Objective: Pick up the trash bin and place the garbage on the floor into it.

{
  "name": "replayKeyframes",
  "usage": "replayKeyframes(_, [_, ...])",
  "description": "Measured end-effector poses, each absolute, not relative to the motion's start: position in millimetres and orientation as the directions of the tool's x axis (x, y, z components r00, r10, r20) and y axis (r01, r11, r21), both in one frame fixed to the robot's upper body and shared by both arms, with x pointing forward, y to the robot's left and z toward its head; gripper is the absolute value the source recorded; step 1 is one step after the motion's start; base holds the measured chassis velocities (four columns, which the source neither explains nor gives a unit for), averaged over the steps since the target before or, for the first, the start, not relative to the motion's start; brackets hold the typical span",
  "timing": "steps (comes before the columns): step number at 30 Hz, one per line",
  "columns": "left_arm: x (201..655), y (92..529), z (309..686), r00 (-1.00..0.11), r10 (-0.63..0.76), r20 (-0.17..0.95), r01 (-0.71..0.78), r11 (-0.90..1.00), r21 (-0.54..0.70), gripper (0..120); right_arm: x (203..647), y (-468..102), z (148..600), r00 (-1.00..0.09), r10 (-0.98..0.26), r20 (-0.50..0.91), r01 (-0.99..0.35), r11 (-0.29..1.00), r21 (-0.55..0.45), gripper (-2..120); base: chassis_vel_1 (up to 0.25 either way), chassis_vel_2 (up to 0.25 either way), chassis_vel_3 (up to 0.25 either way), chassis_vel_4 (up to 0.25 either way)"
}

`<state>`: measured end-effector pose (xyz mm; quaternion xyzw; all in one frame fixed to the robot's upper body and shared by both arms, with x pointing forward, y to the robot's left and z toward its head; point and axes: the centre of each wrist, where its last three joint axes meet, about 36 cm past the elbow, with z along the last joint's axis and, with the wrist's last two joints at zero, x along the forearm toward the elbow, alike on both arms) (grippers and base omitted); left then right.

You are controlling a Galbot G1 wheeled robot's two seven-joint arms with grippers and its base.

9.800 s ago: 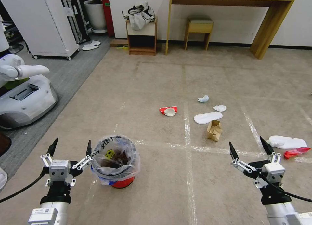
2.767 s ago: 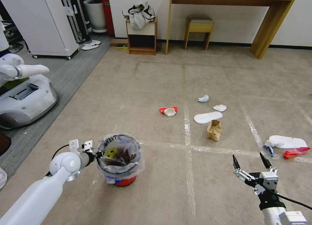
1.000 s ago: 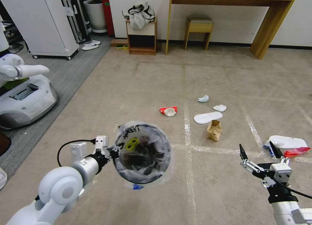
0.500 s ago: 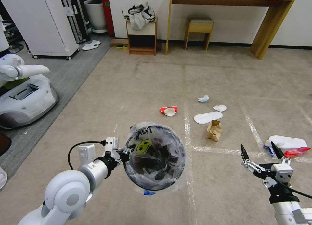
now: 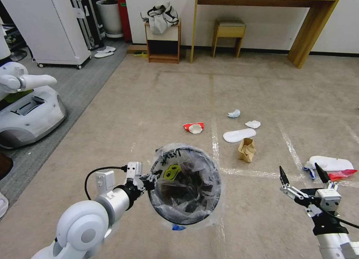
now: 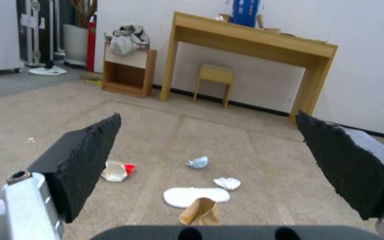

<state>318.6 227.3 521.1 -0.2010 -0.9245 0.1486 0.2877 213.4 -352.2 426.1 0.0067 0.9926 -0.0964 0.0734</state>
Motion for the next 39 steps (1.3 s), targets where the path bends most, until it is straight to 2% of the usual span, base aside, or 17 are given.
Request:
replayKeyframes(10, [313.3, 231.9, 517.5, -0.766, 0.433, 0.475, 0.282, 0.890, -0.357, 1, 213.2, -351.5, 426.5, -0.989, -0.001, -0.148, 0.027, 0.982, -0.187, 100, 0.000, 0.000, 0.000, 0.000])
replayKeyframes(39, [311.1, 235.6, 510.2, -0.804, 0.382, 0.457, 0.215, 0.901, -0.376, 1, 217.7, -351.0, 428.2, -0.988, -0.030, -0.149, 0.000, 0.981, -0.194, 100, 0.000, 0.000, 0.000, 0.000])
